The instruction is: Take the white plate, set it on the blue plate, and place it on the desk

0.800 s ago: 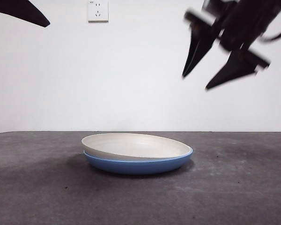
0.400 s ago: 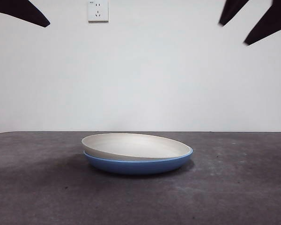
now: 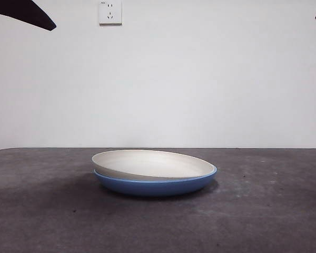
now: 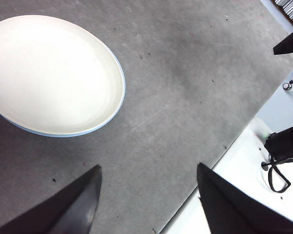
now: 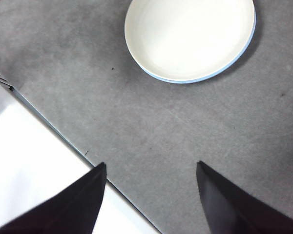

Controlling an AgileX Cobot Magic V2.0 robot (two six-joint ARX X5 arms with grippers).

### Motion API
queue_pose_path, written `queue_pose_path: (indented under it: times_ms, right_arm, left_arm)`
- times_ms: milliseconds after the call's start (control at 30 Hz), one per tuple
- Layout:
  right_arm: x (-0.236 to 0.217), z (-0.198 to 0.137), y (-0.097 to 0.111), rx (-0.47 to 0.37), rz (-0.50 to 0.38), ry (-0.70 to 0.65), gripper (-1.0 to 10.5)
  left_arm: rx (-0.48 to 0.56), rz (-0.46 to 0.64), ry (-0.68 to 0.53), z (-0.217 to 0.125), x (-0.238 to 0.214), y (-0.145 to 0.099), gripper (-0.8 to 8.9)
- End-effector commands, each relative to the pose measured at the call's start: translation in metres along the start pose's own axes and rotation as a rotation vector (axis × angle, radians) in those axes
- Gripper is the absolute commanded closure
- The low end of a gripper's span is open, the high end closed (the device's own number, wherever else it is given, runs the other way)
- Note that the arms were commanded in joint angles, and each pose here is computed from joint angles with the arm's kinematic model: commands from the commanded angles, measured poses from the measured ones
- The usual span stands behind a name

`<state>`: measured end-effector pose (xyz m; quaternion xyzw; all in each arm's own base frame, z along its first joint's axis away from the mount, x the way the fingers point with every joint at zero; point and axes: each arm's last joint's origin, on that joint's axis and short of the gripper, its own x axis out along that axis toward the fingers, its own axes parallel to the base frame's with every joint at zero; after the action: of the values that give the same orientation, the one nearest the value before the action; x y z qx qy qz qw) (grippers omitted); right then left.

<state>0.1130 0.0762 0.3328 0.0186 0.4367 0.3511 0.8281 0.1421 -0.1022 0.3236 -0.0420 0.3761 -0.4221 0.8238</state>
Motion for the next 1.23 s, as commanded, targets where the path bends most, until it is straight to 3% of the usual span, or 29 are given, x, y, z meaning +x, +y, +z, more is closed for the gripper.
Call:
queue_pose_path:
  times_ms: [33,300,333,467,1233]
  right_arm:
    - [-0.0017,0.003,0.002,-0.019,0.007,-0.011,6.5]
    - [-0.0018,0.003,0.002,-0.023,0.007,-0.011,6.6]
    - [-0.0018,0.0029,0.002,-0.023,0.007,-0.01,6.8]
    - [-0.0017,0.0029,0.0019,-0.033,0.006,-0.009,9.4]
    - [-0.0018,0.005,0.0022,-0.039,0.008,-0.031,9.4]
  left_arm:
    - [0.015,-0.009,-0.003,0.0022,-0.0002,-0.0018,5.02]
    - [0.014,-0.009,-0.002,0.0021,-0.0002,-0.0018,5.17]
    - [0.014,-0.009,-0.002,0.0021,-0.0002,-0.0018,5.58]
    - [0.015,-0.009,-0.003,0.0021,-0.0002,-0.0018,8.12]
    - [0.016,-0.009,-0.007,0.0025,-0.0002,-0.0018,8.03]
